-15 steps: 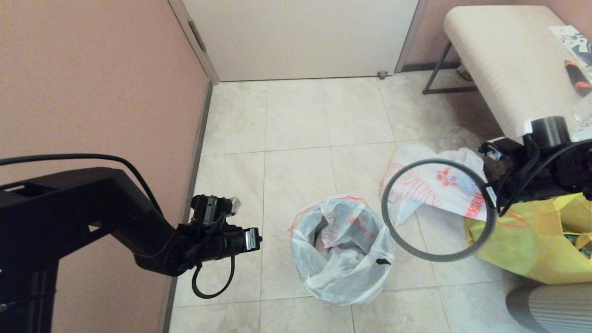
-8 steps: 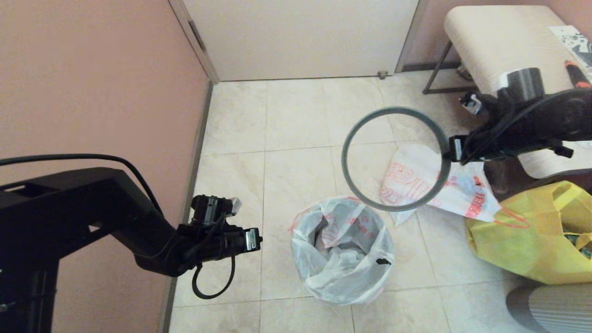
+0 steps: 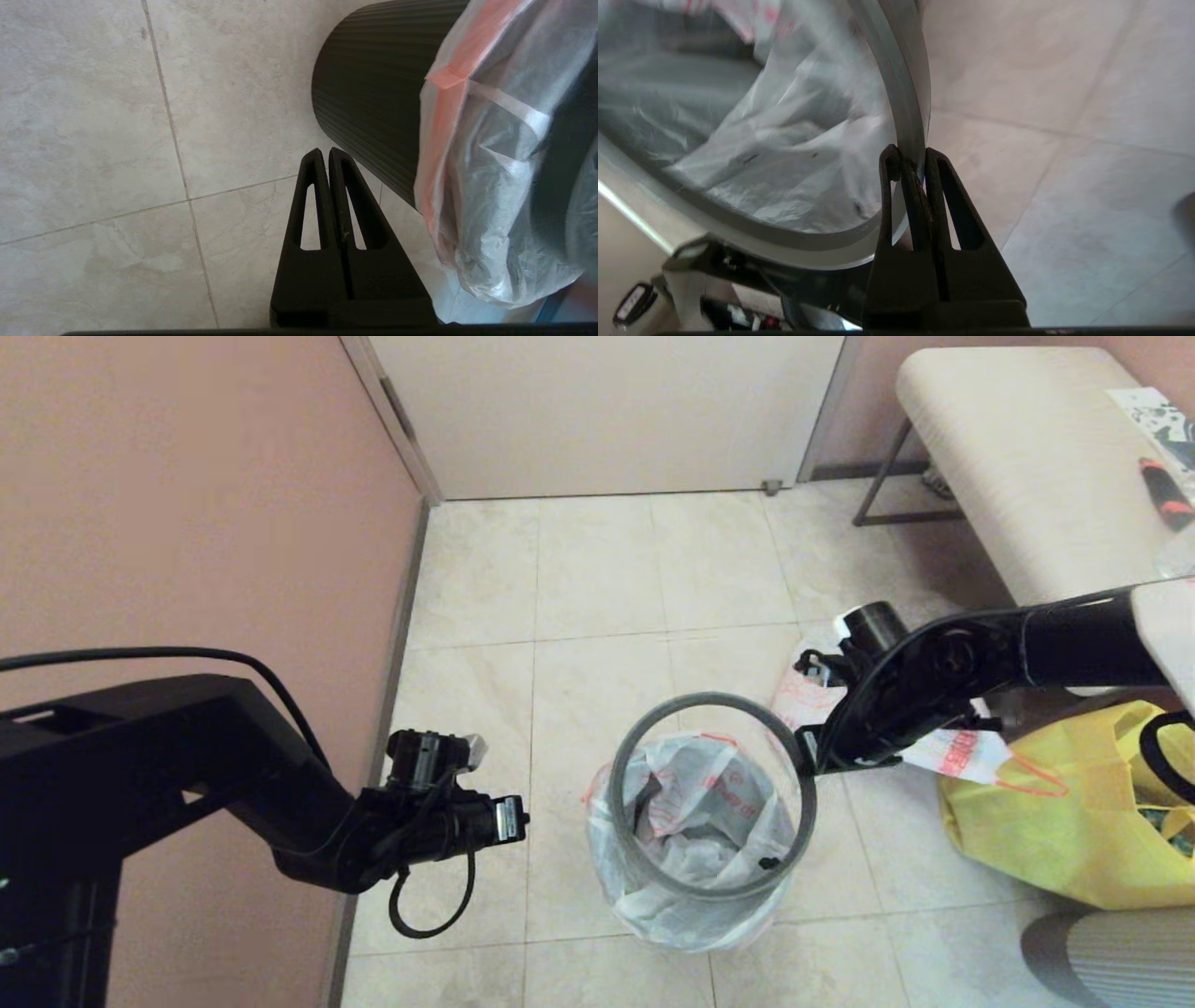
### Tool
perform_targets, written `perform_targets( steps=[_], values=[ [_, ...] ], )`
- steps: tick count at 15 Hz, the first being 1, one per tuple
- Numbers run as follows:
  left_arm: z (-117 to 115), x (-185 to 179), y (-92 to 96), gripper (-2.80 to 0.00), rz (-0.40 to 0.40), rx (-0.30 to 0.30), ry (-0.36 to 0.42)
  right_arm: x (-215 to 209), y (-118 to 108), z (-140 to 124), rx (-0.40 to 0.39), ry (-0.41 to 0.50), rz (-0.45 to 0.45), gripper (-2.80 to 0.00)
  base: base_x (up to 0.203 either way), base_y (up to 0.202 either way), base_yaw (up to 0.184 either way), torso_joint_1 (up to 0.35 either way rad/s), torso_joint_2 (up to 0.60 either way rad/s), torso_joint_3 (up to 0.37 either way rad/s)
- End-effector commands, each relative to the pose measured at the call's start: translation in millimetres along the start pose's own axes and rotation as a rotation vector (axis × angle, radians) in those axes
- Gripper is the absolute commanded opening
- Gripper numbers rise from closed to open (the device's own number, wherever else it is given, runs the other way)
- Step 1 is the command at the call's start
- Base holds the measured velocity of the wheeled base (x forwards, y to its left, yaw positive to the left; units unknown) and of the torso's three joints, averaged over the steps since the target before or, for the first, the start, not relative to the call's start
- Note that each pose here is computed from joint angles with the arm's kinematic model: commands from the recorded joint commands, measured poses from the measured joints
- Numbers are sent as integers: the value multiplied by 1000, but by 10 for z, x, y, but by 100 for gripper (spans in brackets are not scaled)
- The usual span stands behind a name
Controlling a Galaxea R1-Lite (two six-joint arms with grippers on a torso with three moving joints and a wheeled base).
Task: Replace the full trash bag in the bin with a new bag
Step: Place the trash can ring on the trash can
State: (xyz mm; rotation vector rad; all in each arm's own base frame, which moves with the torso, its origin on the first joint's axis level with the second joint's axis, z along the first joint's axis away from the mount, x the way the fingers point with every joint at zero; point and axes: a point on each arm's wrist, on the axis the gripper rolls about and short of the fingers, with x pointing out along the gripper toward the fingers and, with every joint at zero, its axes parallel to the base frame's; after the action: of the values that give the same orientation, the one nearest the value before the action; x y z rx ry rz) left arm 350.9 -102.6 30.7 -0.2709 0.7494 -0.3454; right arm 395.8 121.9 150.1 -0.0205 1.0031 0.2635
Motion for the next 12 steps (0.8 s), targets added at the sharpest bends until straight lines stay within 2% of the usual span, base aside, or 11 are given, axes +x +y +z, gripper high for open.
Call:
perform_targets(
  steps=[1,5,7,12],
  values=[
    [0,4,3,-280,-1,-2,-2,260,41,-76,-6,63,1,-280,0,0,0,0,0,0],
    [-3,8,5,-280,1,-1,-1,505,31,-118,-2,78,-18,-280,0,0,0,0,0,0],
    [-3,8,5,-280,1,-1,-1,500,120,-120,17,70,-10,-280,0,0,0,0,0,0],
    [-3,8,5,-280,1,-1,-1,204,286,-156,-9,-47,-25,-280,0,0,0,0,0,0]
  ],
)
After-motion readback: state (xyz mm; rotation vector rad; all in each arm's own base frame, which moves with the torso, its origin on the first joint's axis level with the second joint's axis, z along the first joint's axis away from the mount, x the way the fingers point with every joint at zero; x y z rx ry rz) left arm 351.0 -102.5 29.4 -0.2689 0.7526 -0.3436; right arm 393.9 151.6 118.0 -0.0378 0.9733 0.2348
